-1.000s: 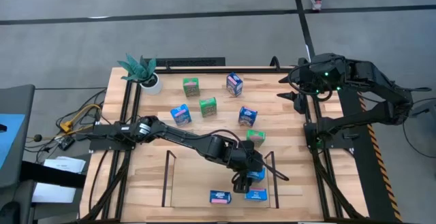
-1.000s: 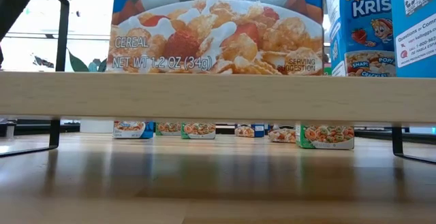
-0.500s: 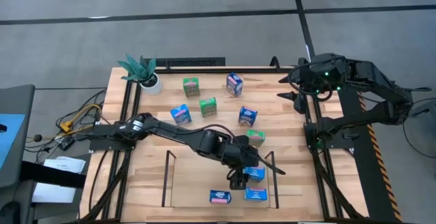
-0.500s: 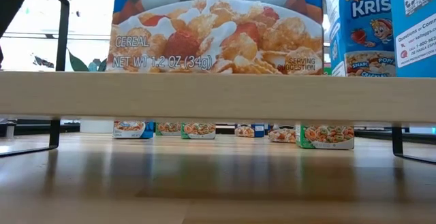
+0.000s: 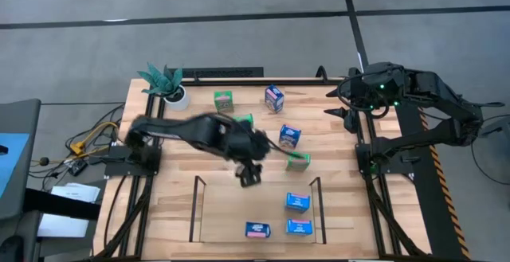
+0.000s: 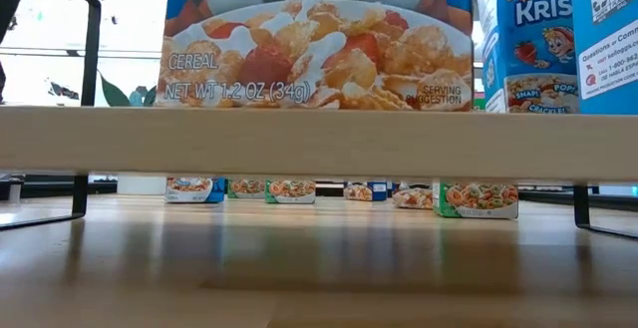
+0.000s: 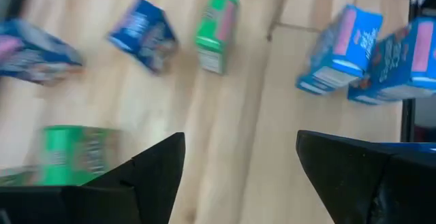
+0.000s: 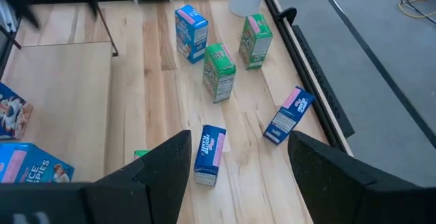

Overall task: Stack cereal on shelf
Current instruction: Put the light blue cereal box on the shelf aligned with the other light blue cereal box

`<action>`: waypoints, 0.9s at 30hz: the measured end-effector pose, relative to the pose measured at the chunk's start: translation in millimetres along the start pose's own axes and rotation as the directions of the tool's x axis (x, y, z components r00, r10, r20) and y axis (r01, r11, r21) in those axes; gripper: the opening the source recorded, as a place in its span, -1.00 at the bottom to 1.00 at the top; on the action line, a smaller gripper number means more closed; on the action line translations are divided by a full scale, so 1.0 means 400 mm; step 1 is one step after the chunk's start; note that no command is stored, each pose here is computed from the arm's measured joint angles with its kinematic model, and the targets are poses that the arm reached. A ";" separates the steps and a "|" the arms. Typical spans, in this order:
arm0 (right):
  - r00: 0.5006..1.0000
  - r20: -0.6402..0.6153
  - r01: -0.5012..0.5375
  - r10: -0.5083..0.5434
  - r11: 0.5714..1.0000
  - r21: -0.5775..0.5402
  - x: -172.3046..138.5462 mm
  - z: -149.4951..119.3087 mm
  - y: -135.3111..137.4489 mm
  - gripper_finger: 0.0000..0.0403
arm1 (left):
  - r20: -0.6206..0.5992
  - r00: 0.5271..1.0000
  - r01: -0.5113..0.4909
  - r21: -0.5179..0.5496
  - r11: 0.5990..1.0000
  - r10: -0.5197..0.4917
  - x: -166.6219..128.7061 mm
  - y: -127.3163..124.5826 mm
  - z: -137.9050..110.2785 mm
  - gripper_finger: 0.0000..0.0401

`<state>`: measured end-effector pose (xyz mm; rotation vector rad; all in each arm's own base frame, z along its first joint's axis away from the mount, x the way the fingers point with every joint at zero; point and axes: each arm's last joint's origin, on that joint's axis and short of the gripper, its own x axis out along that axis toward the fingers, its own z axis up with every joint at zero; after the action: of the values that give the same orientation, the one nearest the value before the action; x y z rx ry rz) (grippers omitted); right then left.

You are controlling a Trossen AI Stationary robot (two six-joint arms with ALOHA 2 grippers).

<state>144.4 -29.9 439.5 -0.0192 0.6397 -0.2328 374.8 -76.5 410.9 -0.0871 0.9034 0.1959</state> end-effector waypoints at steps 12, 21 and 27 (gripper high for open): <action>1.000 0.012 0.007 -0.006 1.000 -0.024 0.000 0.003 -0.002 0.34 | -0.100 0.953 -0.278 0.070 0.958 0.284 -0.168 0.171 -0.120 0.33; 0.998 0.069 0.013 -0.011 1.000 -0.020 0.002 0.018 -0.002 0.34 | -0.112 0.942 -0.325 -0.049 0.945 0.318 -0.101 0.316 -0.306 0.35; 0.996 0.092 0.015 -0.014 1.000 -0.018 0.001 0.024 -0.003 0.34 | -0.083 0.959 -0.283 -0.159 0.946 0.272 -0.055 0.378 -0.410 0.41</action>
<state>150.2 -31.7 446.9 -0.0526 0.5501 -0.2385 203.9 42.9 328.2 -0.1238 0.9557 0.5362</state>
